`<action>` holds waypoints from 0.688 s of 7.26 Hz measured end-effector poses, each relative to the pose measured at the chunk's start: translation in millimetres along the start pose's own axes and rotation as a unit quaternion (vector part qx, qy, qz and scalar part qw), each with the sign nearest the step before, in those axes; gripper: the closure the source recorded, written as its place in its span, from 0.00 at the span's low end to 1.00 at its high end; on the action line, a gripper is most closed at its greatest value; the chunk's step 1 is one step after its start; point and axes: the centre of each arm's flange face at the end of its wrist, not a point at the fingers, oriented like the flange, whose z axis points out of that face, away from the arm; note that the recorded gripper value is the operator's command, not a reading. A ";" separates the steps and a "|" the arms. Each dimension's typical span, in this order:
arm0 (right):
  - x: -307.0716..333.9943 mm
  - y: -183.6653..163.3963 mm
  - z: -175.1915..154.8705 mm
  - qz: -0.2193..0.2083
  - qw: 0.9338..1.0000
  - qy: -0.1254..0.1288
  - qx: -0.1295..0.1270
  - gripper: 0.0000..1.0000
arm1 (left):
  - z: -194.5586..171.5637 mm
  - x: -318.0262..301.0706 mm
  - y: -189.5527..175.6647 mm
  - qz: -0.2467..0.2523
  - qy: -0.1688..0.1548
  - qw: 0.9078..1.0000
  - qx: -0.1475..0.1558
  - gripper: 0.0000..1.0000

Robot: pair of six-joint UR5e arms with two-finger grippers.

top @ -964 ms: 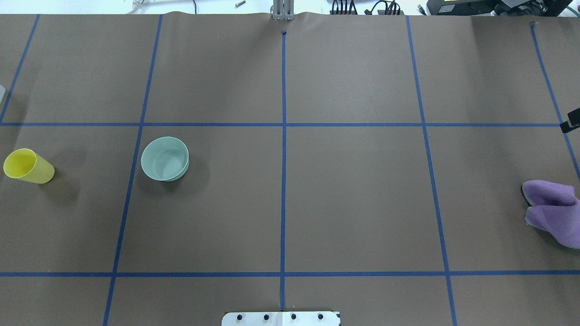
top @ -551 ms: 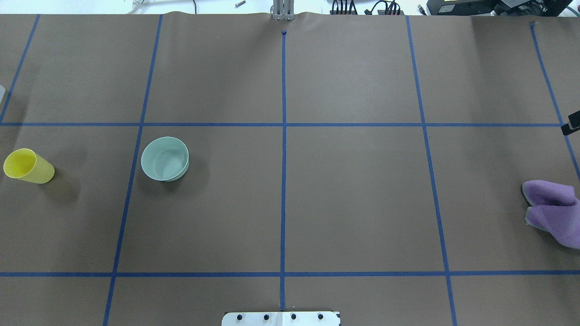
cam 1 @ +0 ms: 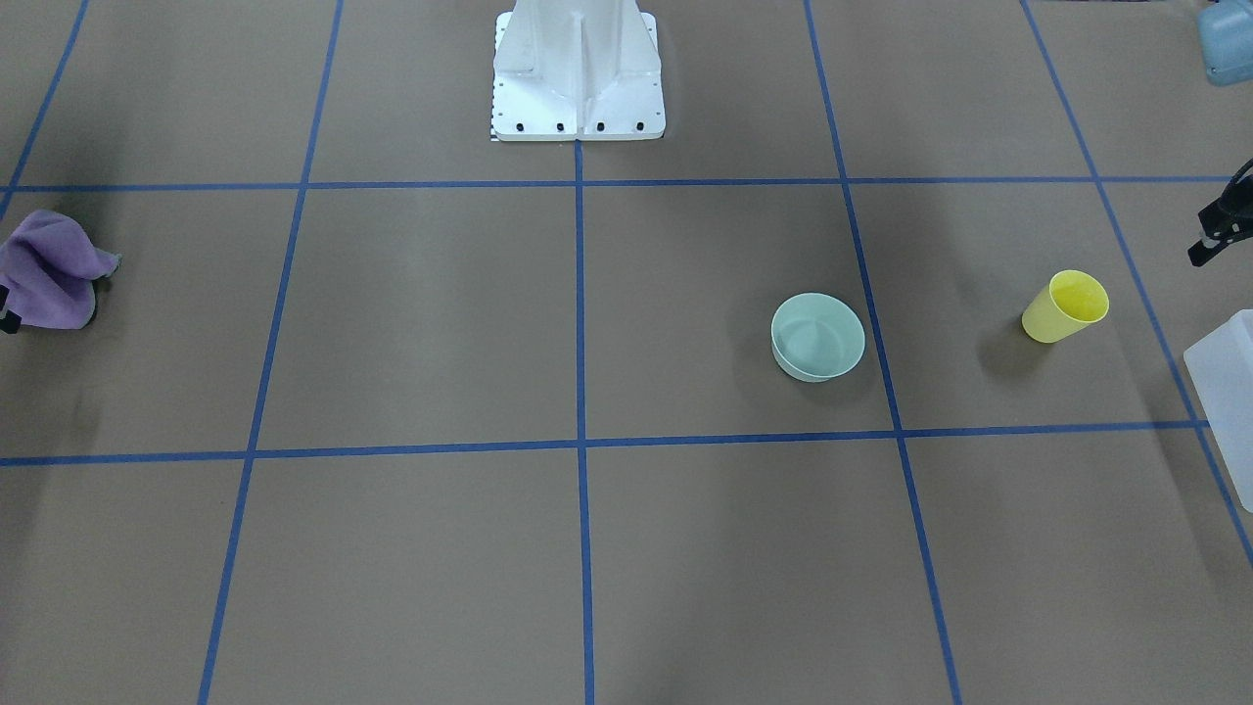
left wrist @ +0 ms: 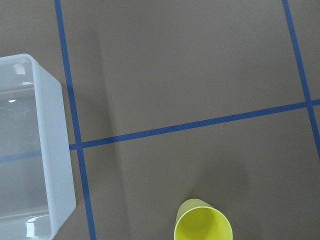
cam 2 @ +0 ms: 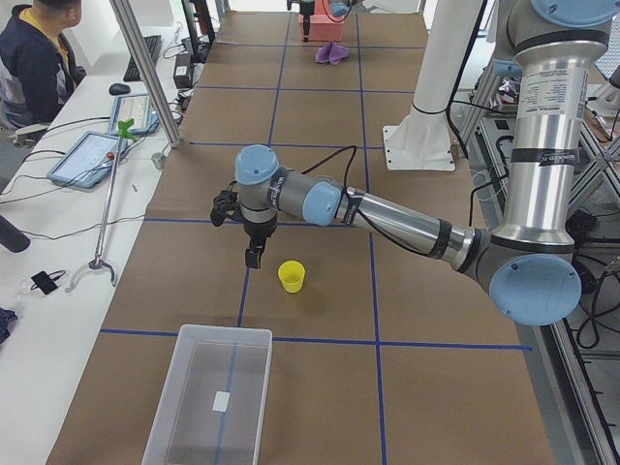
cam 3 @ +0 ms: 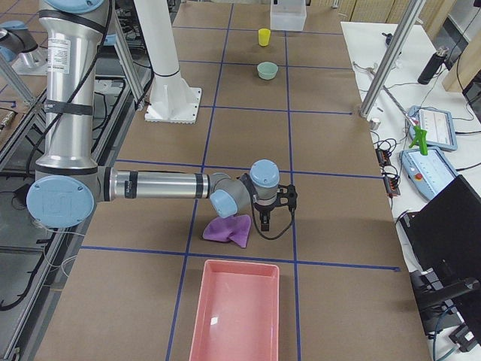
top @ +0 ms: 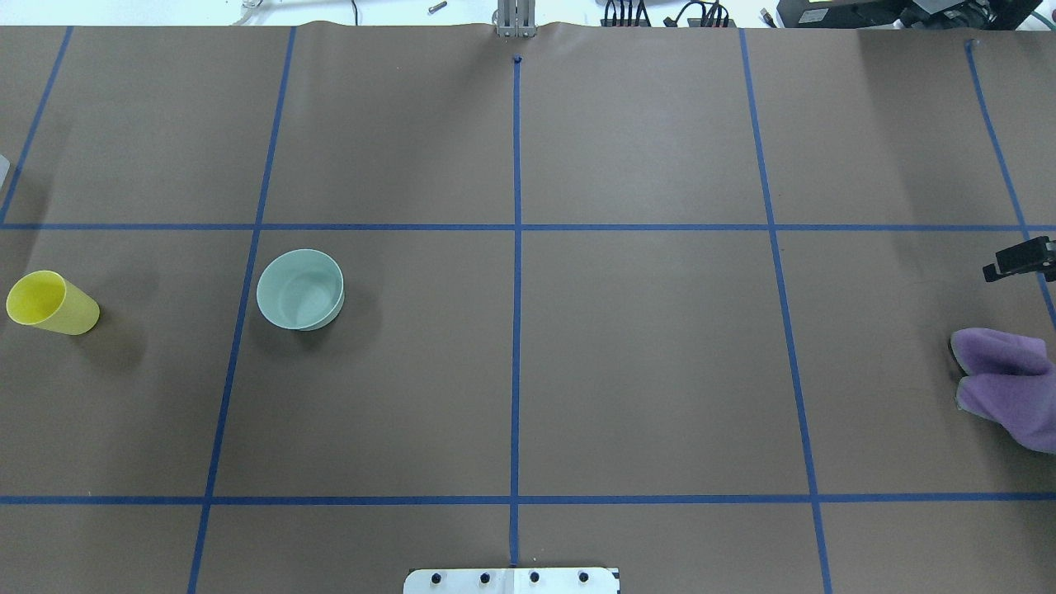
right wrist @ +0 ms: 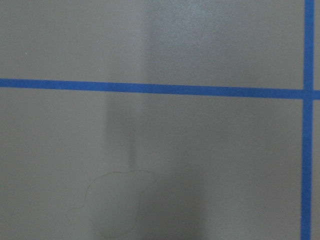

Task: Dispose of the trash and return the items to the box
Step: 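Grasp the lavender cloth with the right gripper and lift it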

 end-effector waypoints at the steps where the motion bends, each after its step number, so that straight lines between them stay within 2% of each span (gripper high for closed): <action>1: 0.1 14.7 12.3 0.006 1.000 -0.010 -0.001 0.00 | -0.3 0.6 -0.3 -0.005 0.000 1.000 0.001 0.02; 4: 19.6 64.4 13.8 0.010 1.000 -0.022 -0.012 0.00 | -4.4 5.2 -1.3 -0.031 0.003 0.999 0.009 0.02; 5: 25.0 79.6 11.0 0.011 1.000 -0.022 -0.016 0.20 | -5.5 6.4 -1.7 -0.038 0.004 0.999 0.013 0.02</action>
